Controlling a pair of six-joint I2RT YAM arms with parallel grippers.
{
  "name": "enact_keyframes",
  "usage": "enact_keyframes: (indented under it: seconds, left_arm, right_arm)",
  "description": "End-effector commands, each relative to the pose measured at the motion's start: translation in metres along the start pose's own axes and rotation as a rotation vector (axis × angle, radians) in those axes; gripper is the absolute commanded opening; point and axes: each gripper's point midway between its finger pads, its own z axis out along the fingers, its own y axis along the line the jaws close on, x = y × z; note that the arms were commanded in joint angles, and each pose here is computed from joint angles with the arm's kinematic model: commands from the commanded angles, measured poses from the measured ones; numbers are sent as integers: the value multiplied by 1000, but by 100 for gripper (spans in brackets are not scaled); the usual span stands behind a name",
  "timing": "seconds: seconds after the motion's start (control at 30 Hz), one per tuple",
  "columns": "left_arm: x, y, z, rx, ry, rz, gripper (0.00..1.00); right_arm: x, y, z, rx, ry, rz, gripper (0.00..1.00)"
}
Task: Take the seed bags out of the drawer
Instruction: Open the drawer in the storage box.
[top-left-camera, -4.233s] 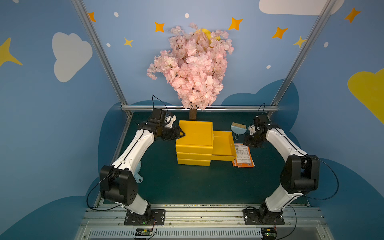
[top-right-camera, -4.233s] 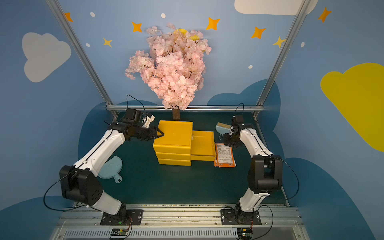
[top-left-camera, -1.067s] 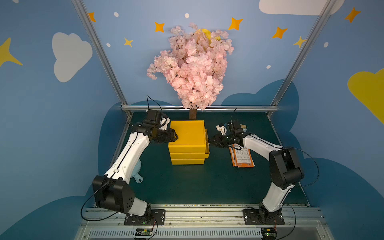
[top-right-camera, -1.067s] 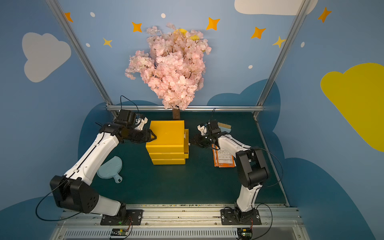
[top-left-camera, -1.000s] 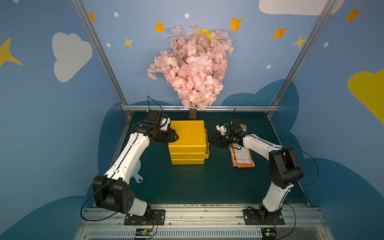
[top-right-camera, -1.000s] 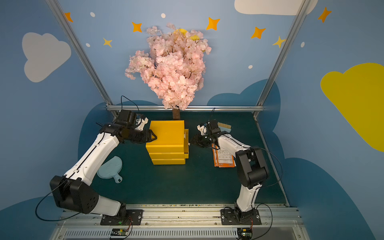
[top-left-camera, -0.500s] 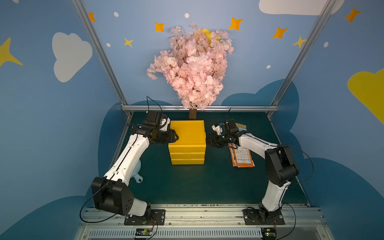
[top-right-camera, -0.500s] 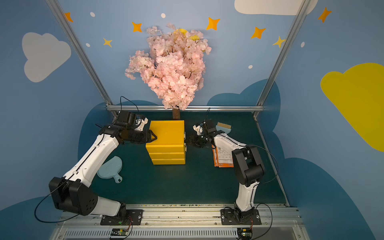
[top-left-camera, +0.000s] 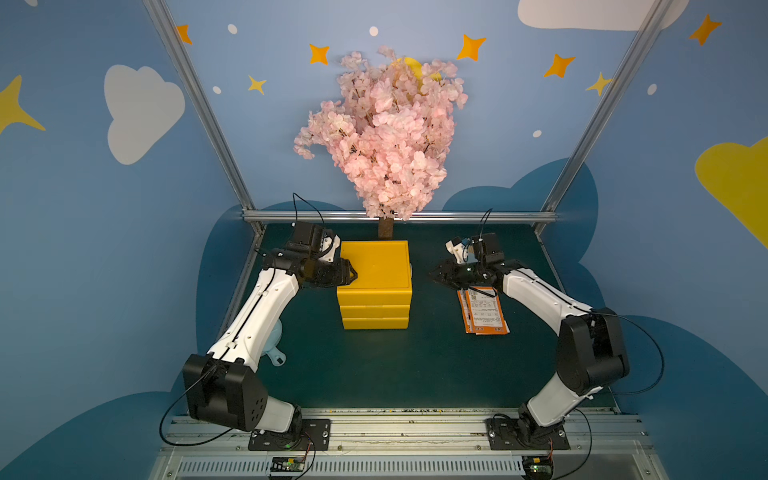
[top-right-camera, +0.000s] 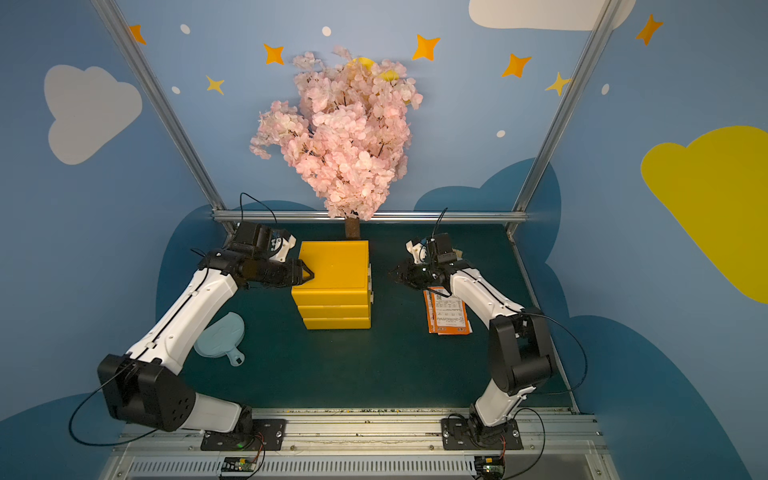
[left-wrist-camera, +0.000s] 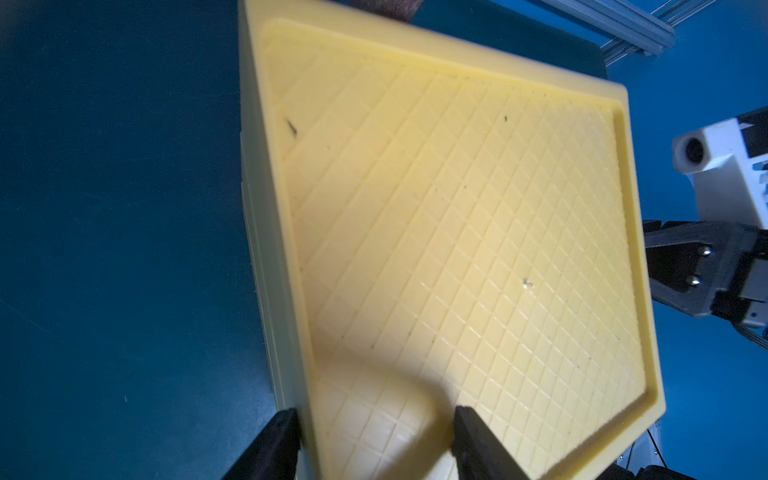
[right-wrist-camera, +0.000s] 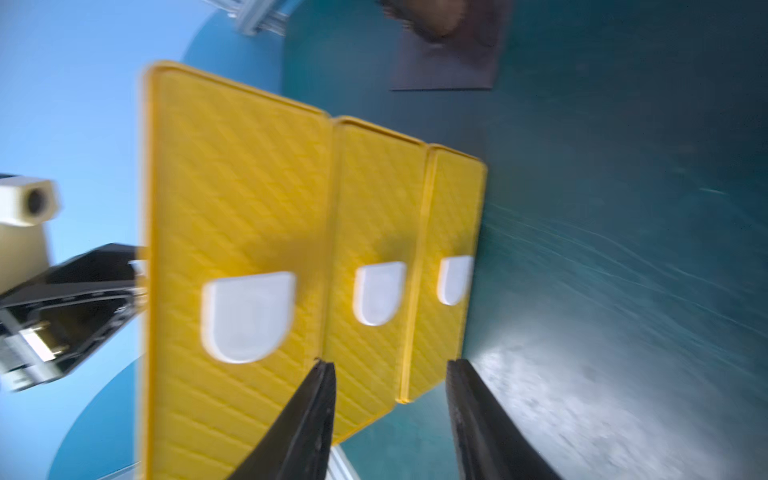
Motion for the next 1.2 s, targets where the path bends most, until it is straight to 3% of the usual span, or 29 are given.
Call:
enact_keyframes:
  seconds: [0.0,0.43,0.73,1.17]
  left_arm:
    - [30,16,18,-50,120,-28,60]
    - [32,17,18,-50,123,-29,60]
    - [31,16,20,-45,124,-29,60]
    - [31,16,21,-43,126,-30,60]
  right_arm:
    - [22,-34,16,108,78,29,46]
    - [44,-22,89,85,201,11,43]
    - [38,-24,98,107,200,13,43]
    - [36,-37,108,178,213,19,29]
